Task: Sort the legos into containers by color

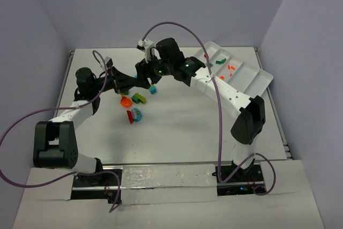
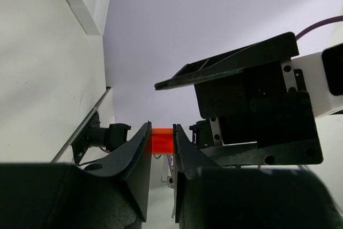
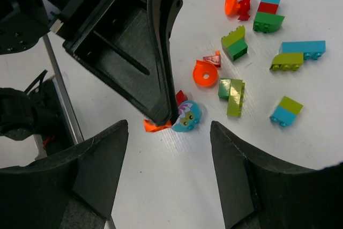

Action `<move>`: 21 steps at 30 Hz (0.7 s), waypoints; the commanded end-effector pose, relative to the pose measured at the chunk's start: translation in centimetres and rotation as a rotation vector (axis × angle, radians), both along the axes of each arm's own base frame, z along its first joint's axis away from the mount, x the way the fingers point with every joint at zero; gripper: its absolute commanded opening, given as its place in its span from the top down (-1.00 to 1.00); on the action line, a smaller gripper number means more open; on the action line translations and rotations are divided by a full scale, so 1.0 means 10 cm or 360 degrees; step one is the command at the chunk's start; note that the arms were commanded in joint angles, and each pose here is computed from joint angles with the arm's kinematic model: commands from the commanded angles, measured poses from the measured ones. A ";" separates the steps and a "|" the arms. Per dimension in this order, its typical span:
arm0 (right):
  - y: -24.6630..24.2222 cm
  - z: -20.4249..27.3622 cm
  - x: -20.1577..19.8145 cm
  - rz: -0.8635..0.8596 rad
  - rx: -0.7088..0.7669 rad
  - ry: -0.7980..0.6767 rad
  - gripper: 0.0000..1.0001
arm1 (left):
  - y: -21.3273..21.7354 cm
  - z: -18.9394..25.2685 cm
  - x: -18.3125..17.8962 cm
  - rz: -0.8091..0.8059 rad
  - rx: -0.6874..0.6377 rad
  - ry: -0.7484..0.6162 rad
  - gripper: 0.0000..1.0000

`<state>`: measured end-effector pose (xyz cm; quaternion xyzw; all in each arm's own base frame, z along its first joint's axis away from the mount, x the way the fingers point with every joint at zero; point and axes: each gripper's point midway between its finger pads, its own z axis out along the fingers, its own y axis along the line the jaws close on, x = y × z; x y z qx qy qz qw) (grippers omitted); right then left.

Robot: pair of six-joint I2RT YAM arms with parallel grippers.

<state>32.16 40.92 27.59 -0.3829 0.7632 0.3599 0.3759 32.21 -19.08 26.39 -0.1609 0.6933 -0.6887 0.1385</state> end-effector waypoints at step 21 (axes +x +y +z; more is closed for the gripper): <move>0.11 0.03 -0.07 0.0075 0.0023 -0.0023 0.30 | -0.04 0.17 -0.03 0.0002 -0.0059 -0.0077 1.00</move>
